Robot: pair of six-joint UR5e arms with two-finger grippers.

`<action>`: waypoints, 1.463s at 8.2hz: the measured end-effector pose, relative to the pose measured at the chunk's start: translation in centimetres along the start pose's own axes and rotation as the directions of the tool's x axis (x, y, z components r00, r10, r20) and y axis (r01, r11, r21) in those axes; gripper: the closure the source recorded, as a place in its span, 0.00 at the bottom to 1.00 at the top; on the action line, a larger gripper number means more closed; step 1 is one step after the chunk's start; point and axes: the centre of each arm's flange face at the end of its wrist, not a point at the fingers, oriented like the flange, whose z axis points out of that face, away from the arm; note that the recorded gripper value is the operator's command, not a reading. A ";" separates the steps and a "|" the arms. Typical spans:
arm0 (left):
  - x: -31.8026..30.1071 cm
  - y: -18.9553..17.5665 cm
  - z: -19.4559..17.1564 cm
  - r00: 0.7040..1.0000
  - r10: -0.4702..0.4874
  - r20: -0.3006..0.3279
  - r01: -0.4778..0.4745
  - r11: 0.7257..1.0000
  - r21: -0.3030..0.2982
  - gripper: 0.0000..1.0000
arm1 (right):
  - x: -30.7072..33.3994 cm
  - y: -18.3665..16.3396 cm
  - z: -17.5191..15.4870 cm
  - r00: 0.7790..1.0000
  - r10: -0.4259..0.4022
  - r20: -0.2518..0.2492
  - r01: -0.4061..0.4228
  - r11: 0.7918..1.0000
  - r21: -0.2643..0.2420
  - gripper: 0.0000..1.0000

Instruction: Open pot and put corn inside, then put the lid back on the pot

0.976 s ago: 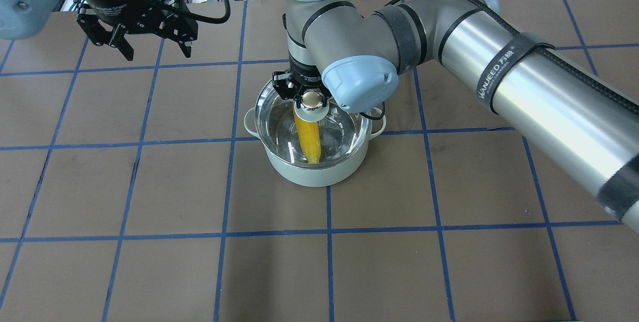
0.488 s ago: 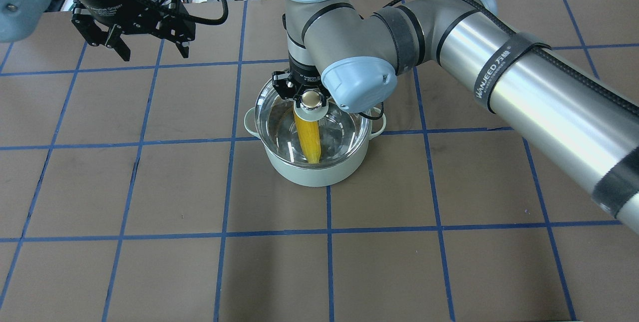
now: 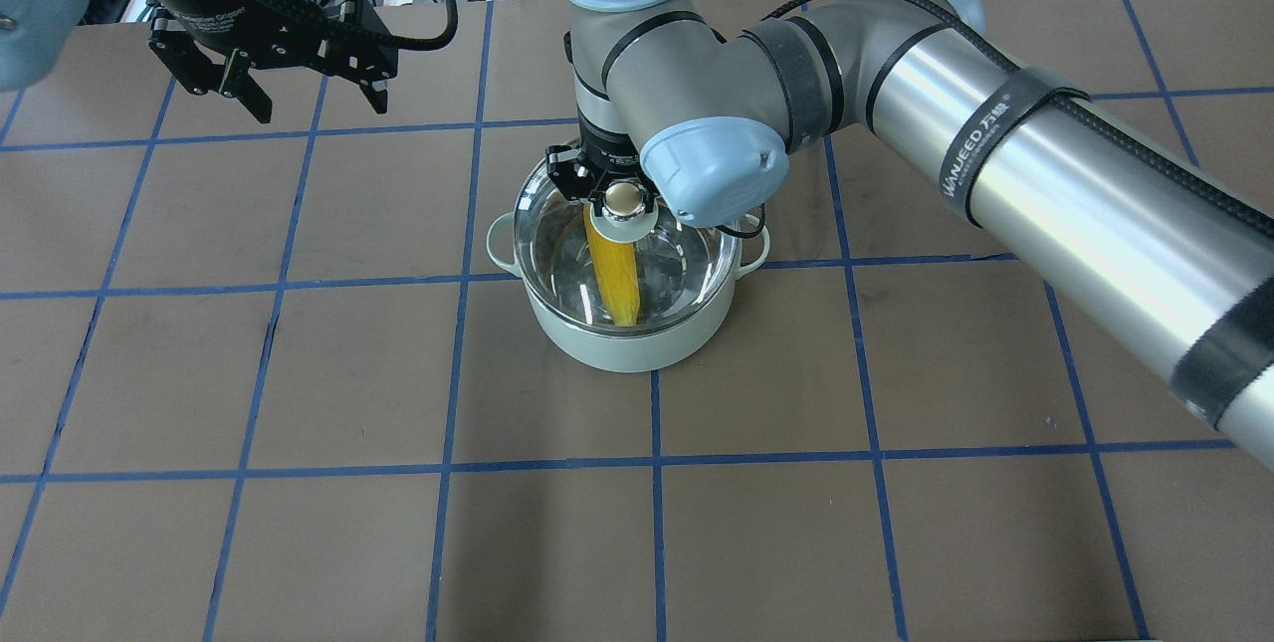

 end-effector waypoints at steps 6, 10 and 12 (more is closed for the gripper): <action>0.2 1.0 0.8 0.999 0.019 -0.029 -0.019 1.000 -0.024 0.00 | 0.0 -0.1 1.0 1.000 0.000 -0.002 0.000 1.000 -0.001 0.27; 0.2 2.8 1.9 0.999 0.035 -0.031 -0.036 0.998 -0.048 0.00 | 0.3 -0.6 0.6 1.000 0.000 -0.016 0.001 0.999 0.034 0.00; 0.2 3.6 1.2 0.999 0.038 -0.032 -0.039 0.999 -0.034 0.00 | 3.2 -1.4 -3.2 1.000 0.014 -0.024 -0.012 0.997 0.077 0.00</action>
